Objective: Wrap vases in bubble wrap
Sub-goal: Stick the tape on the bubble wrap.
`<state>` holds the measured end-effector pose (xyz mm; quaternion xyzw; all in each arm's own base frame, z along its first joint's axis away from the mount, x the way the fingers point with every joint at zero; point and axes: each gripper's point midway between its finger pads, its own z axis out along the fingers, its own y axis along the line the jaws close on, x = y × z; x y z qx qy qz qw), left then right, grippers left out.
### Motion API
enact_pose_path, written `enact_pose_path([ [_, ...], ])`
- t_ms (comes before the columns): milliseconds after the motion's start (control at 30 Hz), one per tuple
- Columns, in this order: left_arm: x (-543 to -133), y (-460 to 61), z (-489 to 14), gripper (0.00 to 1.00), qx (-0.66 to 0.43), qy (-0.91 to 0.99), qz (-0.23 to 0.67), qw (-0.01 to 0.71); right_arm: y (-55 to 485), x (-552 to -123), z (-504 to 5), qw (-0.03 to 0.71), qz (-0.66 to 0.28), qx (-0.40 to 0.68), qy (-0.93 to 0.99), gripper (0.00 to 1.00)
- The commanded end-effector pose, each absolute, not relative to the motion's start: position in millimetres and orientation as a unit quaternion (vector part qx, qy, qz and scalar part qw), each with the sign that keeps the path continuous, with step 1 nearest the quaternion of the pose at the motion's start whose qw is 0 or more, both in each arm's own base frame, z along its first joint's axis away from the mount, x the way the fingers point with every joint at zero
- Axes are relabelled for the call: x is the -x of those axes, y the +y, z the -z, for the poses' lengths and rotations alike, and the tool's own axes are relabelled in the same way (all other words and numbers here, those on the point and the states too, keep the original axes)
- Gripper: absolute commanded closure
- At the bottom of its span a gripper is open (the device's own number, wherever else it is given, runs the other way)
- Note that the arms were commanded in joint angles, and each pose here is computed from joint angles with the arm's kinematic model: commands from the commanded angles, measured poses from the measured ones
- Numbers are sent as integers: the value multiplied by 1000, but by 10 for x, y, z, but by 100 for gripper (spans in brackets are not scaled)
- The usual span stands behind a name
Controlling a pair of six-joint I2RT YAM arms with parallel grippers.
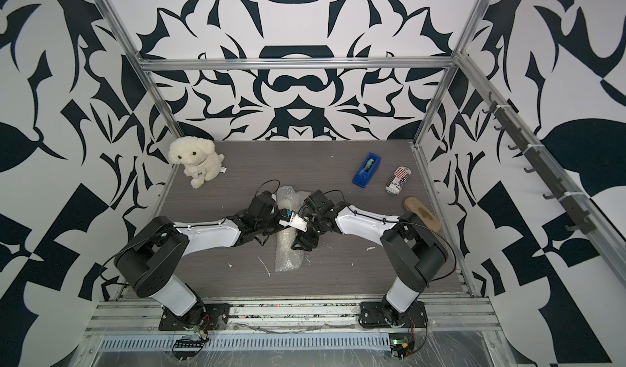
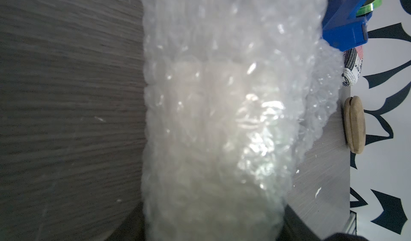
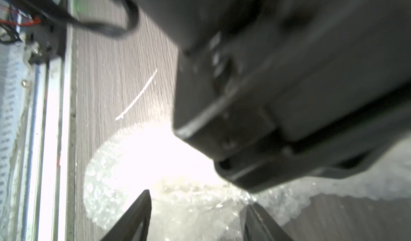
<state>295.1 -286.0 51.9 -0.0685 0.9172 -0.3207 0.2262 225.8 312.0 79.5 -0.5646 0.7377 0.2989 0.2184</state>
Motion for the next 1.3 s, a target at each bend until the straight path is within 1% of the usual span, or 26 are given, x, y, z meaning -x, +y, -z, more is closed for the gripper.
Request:
enact_pose_path([
  [0,-2976,-3030,-737,78,49,901,357,241,3283,-2400,-1236,304,-317,560,703,33],
  [133,-2971,-3036,-731,78,49,901,358,241,3276,-2398,-1339,320,-319,555,699,30],
  [333,-2969,-3027,-715,78,50,902,355,240,3187,-2432,-1355,332,-294,547,710,23],
  [367,-2966,-3024,-709,78,50,902,355,240,3171,-2433,-1355,333,-291,545,713,18],
  [400,-2964,-3022,-705,78,49,903,354,240,3162,-2432,-1363,334,-290,543,714,9],
  [433,-2963,-3020,-702,78,49,903,354,239,3155,-2423,-1361,333,-290,543,714,6],
  [500,-2964,-3019,-715,78,49,902,354,242,3145,-2415,-1355,332,-289,542,716,6],
  [667,-2973,-3010,-702,78,47,904,350,243,3124,-2334,-1376,319,-301,539,719,15],
  [800,-2975,-3003,-711,78,42,904,347,247,2983,-2202,-1421,315,-291,545,720,28],
  [833,-2971,-3004,-707,79,38,905,345,247,2950,-2152,-1438,313,-294,547,719,29],
  [933,-2969,-3021,-735,79,21,904,345,251,2846,-2034,-1487,292,-295,556,720,43],
  [1000,-2985,-3015,-751,79,16,905,340,255,2759,-2033,-1528,278,-307,551,725,61],
  [1067,-2985,-3024,-771,79,9,905,340,257,2676,-2061,-1582,267,-345,531,727,65],
  [1100,-2986,-3030,-778,79,7,904,342,258,2647,-2081,-1610,265,-367,521,724,68],
  [1167,-2978,-3061,-794,79,0,902,348,256,2610,-2095,-1651,260,-400,517,710,69],
  [1267,-2960,-3098,-805,79,-8,901,355,249,2581,-2069,-1537,238,-389,559,692,69],
])
